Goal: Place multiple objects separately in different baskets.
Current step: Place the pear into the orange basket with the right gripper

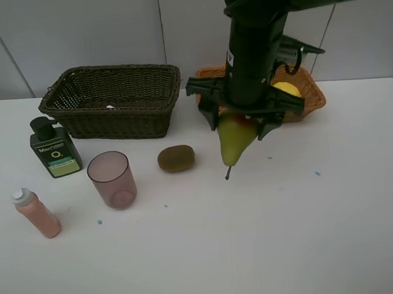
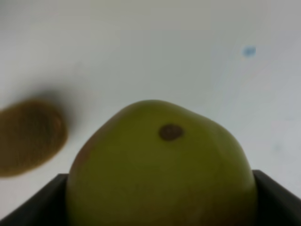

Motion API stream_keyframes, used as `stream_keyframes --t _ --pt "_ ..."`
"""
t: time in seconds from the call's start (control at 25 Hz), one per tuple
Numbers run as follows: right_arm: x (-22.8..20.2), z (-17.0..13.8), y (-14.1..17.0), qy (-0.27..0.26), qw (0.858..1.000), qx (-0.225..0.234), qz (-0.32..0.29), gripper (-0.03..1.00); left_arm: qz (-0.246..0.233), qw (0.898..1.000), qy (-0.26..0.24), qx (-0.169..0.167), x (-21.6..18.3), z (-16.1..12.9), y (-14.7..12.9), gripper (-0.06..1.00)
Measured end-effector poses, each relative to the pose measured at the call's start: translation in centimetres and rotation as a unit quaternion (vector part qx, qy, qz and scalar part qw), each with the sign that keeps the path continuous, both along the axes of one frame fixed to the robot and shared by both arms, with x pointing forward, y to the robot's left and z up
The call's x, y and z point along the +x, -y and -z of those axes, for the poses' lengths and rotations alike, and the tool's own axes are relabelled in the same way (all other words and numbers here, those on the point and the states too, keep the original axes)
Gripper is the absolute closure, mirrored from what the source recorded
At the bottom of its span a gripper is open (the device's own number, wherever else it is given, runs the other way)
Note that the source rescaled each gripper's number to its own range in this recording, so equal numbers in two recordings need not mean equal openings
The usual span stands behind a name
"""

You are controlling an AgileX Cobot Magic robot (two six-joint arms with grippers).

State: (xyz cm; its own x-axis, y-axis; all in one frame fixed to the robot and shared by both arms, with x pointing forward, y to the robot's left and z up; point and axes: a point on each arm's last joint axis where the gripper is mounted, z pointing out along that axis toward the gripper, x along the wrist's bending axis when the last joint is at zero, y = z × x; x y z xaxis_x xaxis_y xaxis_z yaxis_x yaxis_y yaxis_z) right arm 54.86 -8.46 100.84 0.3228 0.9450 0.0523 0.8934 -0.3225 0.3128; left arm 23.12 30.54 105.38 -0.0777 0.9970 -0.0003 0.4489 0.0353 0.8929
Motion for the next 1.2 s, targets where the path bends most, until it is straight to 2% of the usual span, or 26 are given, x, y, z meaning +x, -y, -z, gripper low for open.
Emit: stream_keyframes --t 0.28,0.64,0.92,1.2 --pt "3.9 -3.1 2.4 0.105 0.991 -0.056 -0.063 0.24 0.0 1.0 0.0 0.0 0.0 0.0 0.0 -0.05" --pt "8.4 -4.2 6.6 0.215 0.972 -0.056 -0.072 0.24 0.0 1.0 0.0 0.0 0.0 0.0 0.0 -0.05" --pt "11.5 -0.8 7.5 0.236 0.96 -0.068 -0.134 0.24 0.0 1.0 0.0 0.0 0.0 0.0 0.0 -0.05" --pt "13.4 3.4 7.6 0.234 0.957 -0.06 -0.159 0.24 0.0 1.0 0.0 0.0 0.0 0.0 0.0 -0.05"
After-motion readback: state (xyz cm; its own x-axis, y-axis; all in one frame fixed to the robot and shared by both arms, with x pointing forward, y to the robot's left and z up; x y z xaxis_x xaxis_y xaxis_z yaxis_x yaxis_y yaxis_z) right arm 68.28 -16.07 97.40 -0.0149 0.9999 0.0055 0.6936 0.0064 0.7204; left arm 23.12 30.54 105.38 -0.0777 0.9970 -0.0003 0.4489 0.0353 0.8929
